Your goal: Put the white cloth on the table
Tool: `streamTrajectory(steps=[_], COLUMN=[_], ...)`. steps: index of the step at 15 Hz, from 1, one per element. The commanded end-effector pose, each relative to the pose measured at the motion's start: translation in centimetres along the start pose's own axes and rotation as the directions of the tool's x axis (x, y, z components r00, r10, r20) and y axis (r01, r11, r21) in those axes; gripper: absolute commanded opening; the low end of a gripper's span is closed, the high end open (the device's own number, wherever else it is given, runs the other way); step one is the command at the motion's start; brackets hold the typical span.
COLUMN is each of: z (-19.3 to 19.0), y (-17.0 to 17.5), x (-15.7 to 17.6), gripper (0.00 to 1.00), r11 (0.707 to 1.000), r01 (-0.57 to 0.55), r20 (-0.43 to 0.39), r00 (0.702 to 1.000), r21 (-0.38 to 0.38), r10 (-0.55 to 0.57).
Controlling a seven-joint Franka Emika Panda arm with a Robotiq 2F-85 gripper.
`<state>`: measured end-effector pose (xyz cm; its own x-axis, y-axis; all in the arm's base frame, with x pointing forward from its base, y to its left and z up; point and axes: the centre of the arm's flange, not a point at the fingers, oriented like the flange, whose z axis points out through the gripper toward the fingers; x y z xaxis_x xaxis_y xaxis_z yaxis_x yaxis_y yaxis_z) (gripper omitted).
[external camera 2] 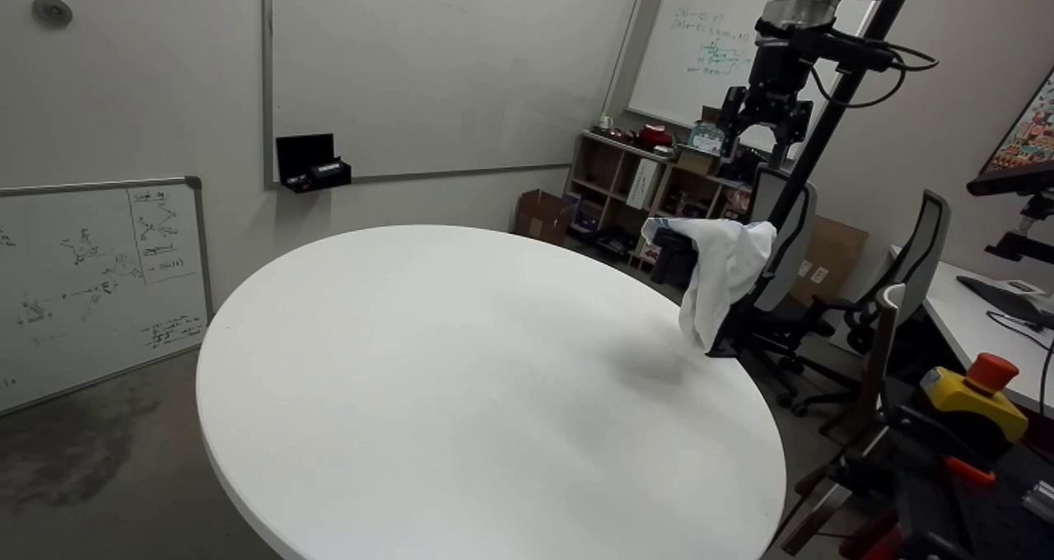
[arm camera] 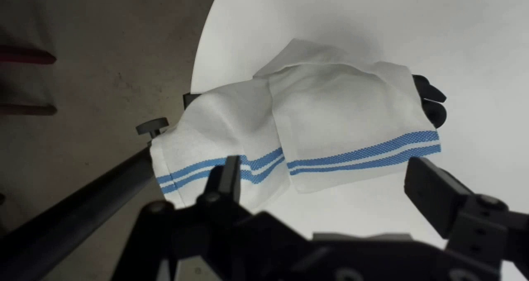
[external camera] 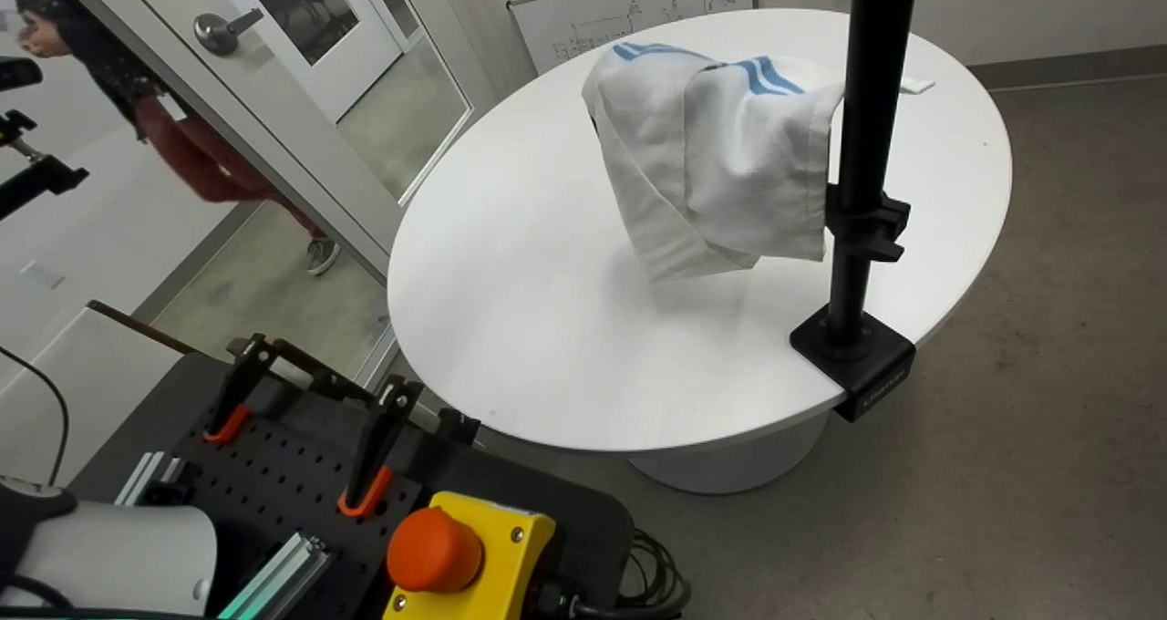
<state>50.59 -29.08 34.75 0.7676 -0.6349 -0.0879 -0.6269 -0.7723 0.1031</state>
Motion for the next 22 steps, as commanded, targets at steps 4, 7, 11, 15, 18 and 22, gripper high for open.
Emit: streamTrajectory(steps=[4, 7, 11, 15, 18, 22], z=[2.9, 4.7, 7.1, 9.2, 10.0, 10.6], y=[0.3, 1.0, 1.9, 2.0, 1.6, 1.4], x=[2.3, 3.3, 4.2, 4.6, 4.9, 5.3], gripper=[1.00, 1.00, 1.00, 1.00, 1.00, 0.71], r11=[0.987, 0.972, 0.952, 0.944, 0.946, 0.949], r01=[-0.154, -0.229, -0.291, -0.311, -0.311, -0.304], r20=[-0.007, -0.030, -0.030, -0.047, -0.079, -0.097], r00=[0.988, 0.973, 0.957, 0.950, 0.949, 0.950], r21=[-0.048, -0.060, -0.098, -0.109, -0.094, -0.082], r10=[0.153, 0.227, 0.290, 0.307, 0.304, 0.296])
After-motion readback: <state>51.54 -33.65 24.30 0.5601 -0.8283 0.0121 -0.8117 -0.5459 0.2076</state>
